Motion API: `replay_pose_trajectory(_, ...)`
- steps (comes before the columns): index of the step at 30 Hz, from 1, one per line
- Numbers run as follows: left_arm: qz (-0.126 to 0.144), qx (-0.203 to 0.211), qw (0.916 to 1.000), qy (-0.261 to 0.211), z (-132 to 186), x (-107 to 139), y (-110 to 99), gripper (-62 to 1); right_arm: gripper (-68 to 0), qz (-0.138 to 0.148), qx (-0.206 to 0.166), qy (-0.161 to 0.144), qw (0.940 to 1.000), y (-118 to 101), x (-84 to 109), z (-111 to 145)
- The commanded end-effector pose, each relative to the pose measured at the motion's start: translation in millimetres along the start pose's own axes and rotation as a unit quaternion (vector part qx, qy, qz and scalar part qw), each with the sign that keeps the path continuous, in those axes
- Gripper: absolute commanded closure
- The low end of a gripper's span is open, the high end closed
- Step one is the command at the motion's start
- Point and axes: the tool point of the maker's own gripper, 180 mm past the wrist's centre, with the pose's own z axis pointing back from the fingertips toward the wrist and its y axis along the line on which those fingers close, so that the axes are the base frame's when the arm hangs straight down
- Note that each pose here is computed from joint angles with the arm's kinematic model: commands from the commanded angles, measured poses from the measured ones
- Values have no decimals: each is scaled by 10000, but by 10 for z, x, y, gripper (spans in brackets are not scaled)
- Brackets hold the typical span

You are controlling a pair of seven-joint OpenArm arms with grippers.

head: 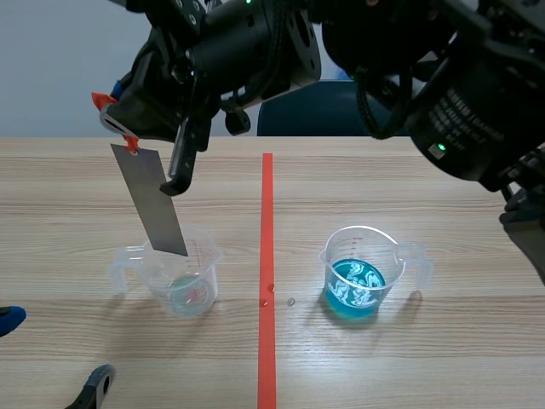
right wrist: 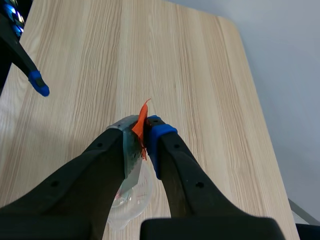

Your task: Do the redox reaction experiment

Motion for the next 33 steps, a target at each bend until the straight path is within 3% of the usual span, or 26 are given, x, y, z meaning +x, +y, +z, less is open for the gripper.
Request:
replay_pose_trajectory(1,17,-46,9998,-169,-23,95,-27,-623,-8,155,7,-96,9998,-27,71,-8)
replay_pose_trajectory(19,16,-47,9998,-168,-23,95,-27,-623,-8,318,-52,111,9994,-67,-574,-351)
replay_pose_trajectory(25,16,-47,9998,-168,-23,95,-27,-623,-8,292,-59,136,9995,-78,-678,-359)
replay_pose_trajectory(33,16,-47,9998,-168,-23,95,-27,-623,-9,277,-45,8,9996,-63,-626,-374)
